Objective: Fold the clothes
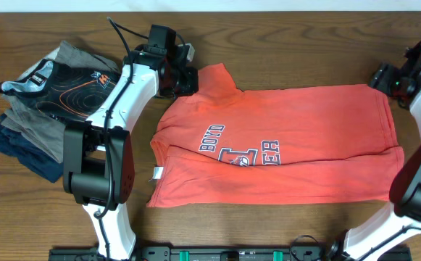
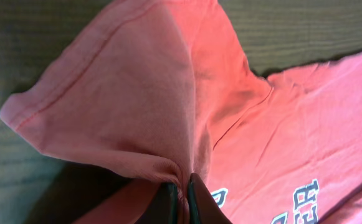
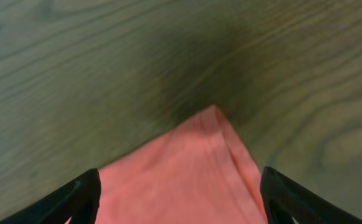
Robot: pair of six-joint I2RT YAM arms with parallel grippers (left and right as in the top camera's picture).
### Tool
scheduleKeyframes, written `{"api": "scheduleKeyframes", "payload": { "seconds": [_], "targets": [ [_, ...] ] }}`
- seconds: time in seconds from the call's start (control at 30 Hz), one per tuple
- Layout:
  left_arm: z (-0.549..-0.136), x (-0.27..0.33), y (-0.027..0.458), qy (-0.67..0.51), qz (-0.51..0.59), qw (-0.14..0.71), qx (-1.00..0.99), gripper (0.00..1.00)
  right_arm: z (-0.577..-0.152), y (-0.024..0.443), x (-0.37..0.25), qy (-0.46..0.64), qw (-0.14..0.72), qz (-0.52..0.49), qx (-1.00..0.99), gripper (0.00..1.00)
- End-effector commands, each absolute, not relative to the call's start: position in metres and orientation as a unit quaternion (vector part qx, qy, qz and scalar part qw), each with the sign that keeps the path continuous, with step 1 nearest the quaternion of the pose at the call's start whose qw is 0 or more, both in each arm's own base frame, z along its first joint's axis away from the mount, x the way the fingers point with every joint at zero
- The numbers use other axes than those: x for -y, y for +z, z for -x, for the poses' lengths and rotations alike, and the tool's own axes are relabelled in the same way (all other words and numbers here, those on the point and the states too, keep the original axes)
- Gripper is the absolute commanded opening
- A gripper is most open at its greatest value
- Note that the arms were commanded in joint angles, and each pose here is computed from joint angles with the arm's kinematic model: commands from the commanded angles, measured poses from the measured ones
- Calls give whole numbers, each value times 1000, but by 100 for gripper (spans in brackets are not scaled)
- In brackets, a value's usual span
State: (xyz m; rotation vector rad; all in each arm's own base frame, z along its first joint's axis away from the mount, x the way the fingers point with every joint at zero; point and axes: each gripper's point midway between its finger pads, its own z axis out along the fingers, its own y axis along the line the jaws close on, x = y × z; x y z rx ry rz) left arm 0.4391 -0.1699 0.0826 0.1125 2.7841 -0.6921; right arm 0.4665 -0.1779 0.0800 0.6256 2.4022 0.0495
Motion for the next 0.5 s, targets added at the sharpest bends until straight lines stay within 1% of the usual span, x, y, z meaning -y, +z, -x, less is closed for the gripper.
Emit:
{"api": "scheduleKeyframes", "payload": {
  "seconds": [0.0,0.23,0.37,0.43,0.47],
  "targets": [
    [-435,171,86,-245,-38,129,-960,6,-478,59,187,9,325,-257,-910,79],
    [-435,170,86,-244,-38,127,-961,6,-490,17,192,11,323,-261,-910,78],
    [-434,170,85,-244,-37,125,-961,6,-494,2,192,13,322,-264,-909,79],
    [-433,170,85,-243,-37,123,-961,6,-495,-1,191,14,323,-265,-908,76],
    [-432,170,85,-243,-36,122,-962,6,-495,-2,191,13,323,-265,-909,72]
  ]
}}
